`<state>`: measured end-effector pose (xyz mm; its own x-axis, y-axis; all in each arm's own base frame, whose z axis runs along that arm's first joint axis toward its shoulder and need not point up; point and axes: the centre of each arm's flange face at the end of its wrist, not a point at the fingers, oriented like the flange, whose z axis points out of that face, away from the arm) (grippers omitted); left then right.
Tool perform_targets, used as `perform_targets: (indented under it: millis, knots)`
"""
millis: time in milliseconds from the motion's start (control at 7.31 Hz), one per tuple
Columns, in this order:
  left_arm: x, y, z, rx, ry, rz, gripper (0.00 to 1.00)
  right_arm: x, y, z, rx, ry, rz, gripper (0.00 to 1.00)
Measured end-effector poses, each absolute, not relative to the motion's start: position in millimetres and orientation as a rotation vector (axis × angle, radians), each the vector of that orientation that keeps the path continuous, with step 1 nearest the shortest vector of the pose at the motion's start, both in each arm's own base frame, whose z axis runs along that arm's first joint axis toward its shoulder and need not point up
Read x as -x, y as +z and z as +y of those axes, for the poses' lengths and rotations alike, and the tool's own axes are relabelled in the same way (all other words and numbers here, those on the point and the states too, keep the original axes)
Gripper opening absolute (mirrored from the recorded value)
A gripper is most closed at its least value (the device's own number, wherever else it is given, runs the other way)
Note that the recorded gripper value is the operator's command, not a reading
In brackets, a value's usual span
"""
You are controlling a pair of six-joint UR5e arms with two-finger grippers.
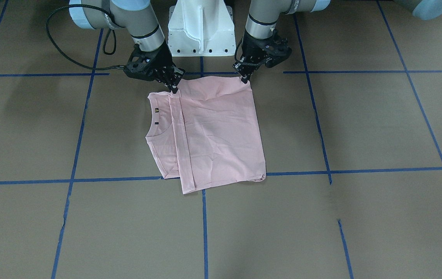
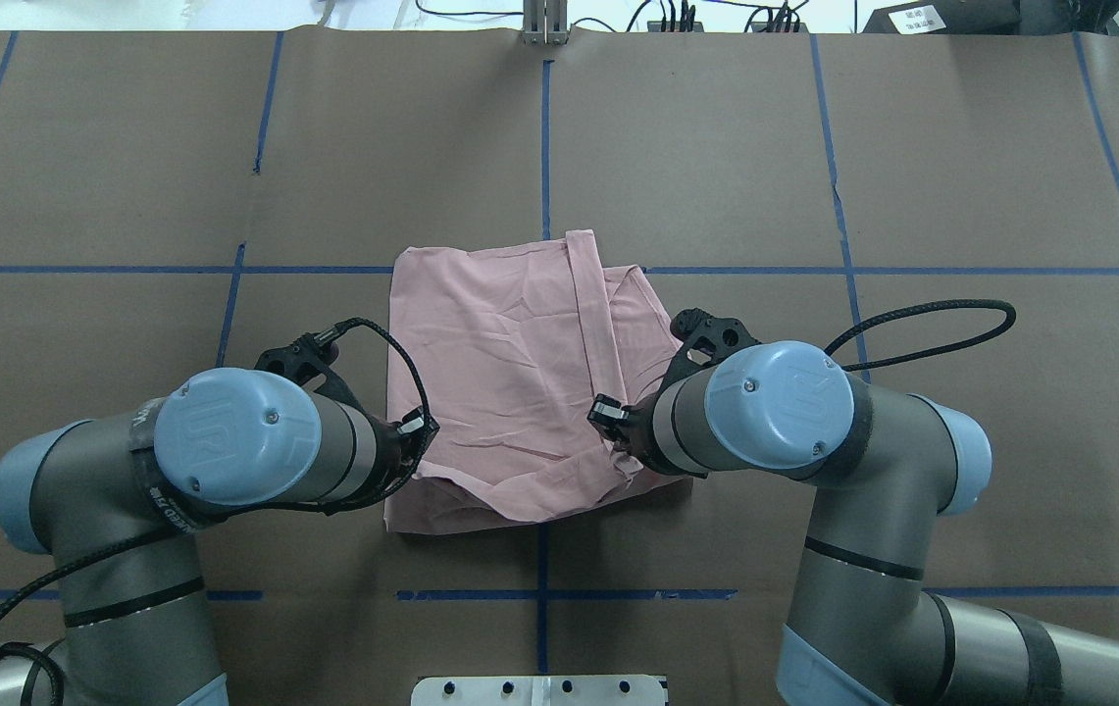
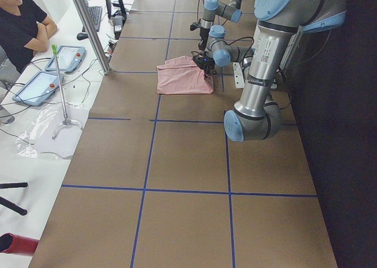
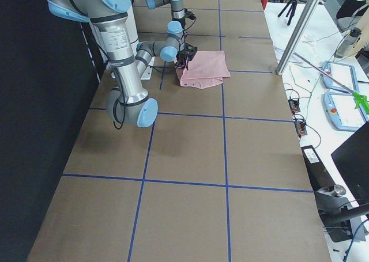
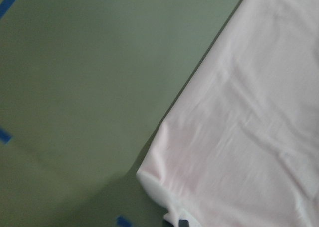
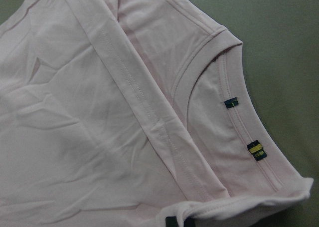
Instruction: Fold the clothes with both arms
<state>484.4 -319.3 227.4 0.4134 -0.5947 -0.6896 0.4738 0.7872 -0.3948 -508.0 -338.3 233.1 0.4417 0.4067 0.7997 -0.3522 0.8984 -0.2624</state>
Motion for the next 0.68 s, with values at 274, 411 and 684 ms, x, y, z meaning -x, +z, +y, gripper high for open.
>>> perform_targets:
  millis: [274,411,684]
  knots:
    - [-472,230,-371,0.097,-0.738,0.954,0.0,511,232,-390,0.016,0.514,-0.996,0.0]
    - [-470,233,-421,0.048,-0.775,0.968,0.09,523,224,-439,0.001,0.555,-0.981,0.0]
    - [-475,261,-536,-0.071,-0.803,0.971,1.0,536,225,-544,-0.007,0.63,-0.949,0.99]
